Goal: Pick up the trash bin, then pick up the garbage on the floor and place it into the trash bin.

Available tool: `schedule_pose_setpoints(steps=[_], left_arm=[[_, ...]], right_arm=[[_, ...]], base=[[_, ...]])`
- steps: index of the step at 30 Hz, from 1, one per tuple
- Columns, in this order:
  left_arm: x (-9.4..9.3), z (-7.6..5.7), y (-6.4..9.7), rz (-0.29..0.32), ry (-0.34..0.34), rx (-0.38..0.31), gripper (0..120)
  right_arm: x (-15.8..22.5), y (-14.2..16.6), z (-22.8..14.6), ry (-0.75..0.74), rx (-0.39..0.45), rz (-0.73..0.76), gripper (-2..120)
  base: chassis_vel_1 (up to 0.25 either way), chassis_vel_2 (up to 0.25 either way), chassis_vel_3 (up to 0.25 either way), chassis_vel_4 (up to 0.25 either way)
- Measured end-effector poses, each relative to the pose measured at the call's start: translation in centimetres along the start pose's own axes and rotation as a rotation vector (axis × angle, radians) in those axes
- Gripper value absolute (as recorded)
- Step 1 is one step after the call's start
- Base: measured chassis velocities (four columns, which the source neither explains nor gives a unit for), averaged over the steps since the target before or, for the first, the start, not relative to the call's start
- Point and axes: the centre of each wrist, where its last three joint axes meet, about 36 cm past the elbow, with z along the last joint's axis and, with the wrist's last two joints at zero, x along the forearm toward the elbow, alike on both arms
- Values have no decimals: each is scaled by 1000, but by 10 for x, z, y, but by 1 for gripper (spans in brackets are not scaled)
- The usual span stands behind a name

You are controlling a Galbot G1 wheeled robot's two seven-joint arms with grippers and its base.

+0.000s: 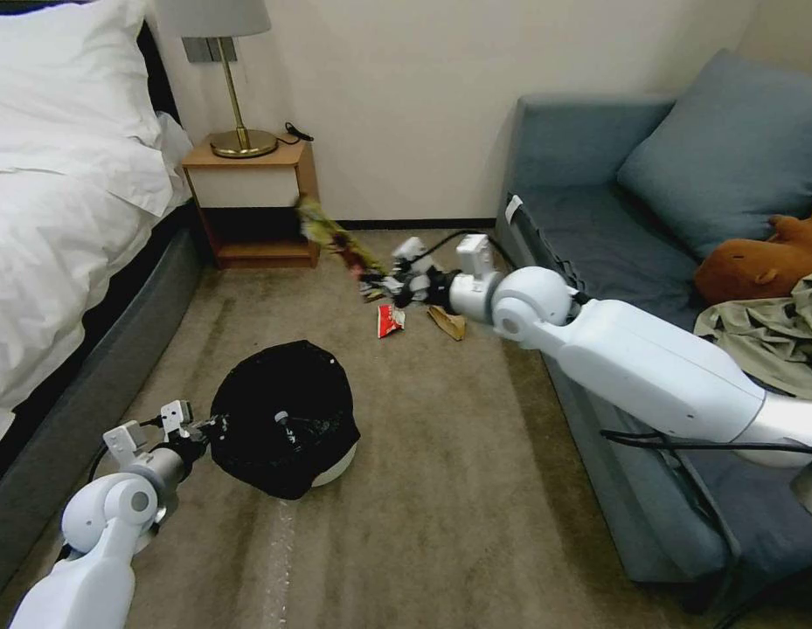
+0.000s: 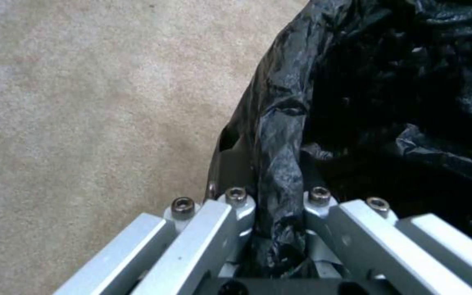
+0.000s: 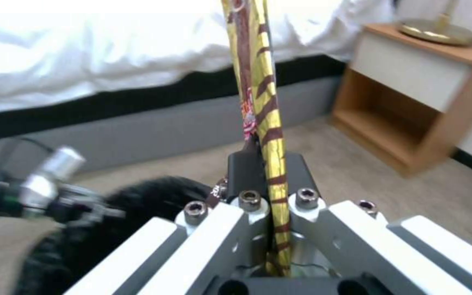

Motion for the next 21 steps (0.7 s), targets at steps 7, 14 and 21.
schedule_pose_setpoints(steps=[7,14,21], left_arm=[[3,-1,-3,9,-5,12,4],[7,6,-9,20,-3,24,4],[10,4,-14,30,-11,28,4]], right_arm=[[-15,44,-10,-24,12,-100,0],[-51,90,-16,-33,16,-208,0],[-77,118,-12,-27,7,-268,0]], base=[[0,0,0,0],[0,0,0,0],[0,0,0,0]])
